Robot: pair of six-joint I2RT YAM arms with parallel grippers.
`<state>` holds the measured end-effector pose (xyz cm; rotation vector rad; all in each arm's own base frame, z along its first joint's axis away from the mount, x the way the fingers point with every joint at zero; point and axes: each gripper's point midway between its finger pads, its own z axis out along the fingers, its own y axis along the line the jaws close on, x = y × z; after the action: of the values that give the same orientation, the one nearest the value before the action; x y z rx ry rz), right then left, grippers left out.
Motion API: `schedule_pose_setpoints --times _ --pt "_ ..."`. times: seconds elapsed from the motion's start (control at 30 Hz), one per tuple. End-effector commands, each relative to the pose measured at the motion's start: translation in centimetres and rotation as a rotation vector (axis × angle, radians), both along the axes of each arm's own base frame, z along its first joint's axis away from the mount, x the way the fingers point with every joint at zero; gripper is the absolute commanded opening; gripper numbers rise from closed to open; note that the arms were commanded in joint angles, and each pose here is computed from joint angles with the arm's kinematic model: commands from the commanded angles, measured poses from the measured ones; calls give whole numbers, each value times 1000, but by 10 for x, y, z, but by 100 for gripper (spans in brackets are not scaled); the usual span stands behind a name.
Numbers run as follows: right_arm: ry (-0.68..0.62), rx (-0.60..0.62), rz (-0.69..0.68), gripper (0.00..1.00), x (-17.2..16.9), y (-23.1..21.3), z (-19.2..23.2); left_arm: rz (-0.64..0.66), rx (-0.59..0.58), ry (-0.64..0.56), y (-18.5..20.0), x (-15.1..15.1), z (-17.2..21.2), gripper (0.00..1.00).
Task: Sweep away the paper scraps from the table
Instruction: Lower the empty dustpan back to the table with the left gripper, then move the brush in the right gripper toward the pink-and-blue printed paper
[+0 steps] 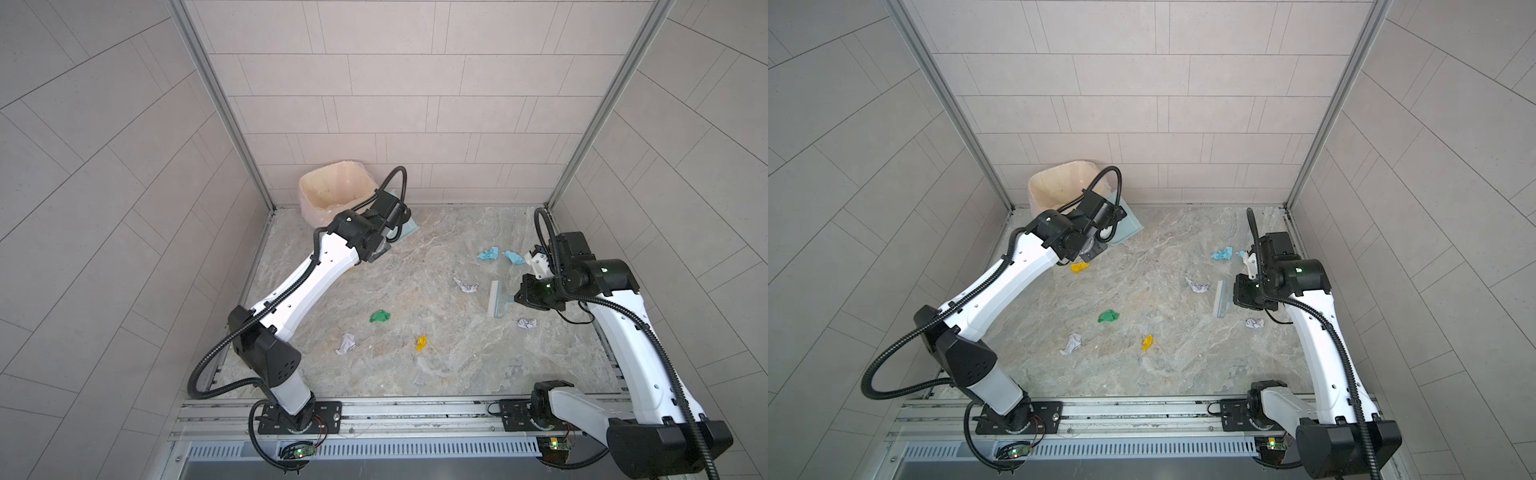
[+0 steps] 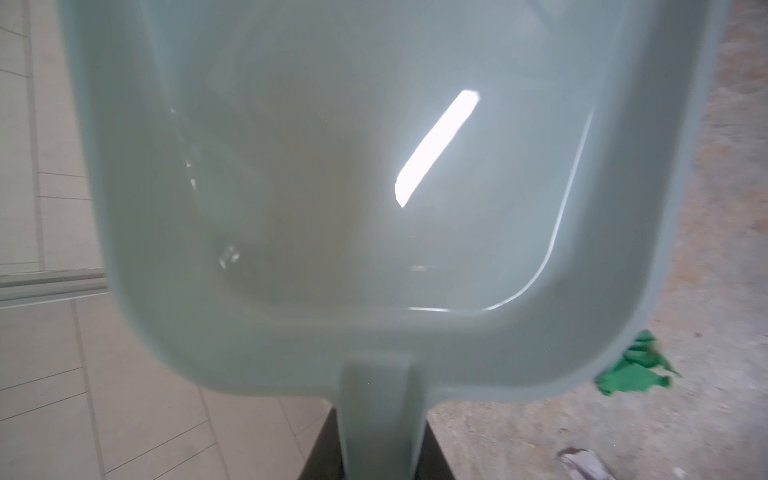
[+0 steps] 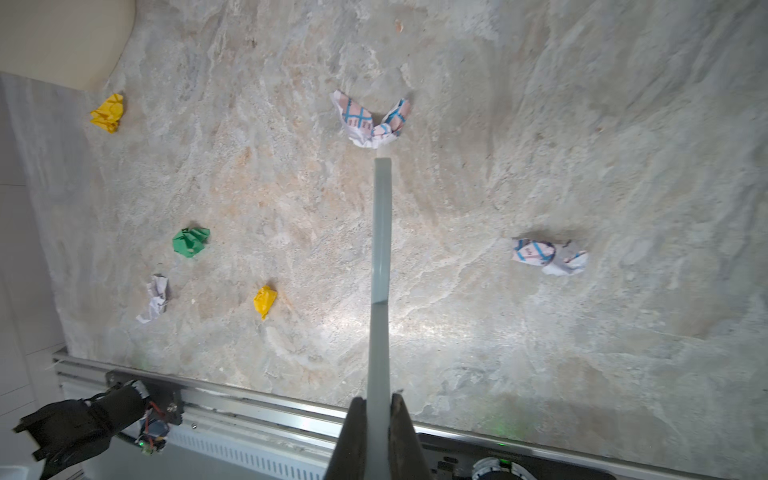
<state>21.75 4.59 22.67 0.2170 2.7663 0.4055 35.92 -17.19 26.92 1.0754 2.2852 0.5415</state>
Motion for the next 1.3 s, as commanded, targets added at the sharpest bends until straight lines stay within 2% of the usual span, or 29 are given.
schedule_pose_setpoints --times 0.0,0.1,0.2,0.43,0.57,0.73,0.8,1.0,1.27 --pt "32 -164 5 0 -14 -27 0 -17 -91 127 -22 -29 -27 0" --pt "33 -208 19 0 -10 -33 -1 -44 -167 253 -50 -49 -55 0" --pt "18 -255 63 0 2 -34 0 -57 -166 361 -68 -70 -89 0" --pt "-15 -366 195 0 54 -21 -4 -96 -197 481 -96 -98 -145 0" --pt "6 -408 250 0 84 -14 -13 -105 -188 519 -103 -101 -165 0" --pt "111 -456 354 0 105 1 -31 -139 -183 559 -118 -99 -181 0" --pt "153 -468 379 0 109 4 -40 -146 -169 577 -120 -99 -188 0" --pt "140 -483 393 0 124 11 -50 -157 -155 606 -126 -97 -204 0" --pt "197 -476 427 0 131 16 -68 -168 -148 629 -132 -96 -214 0"
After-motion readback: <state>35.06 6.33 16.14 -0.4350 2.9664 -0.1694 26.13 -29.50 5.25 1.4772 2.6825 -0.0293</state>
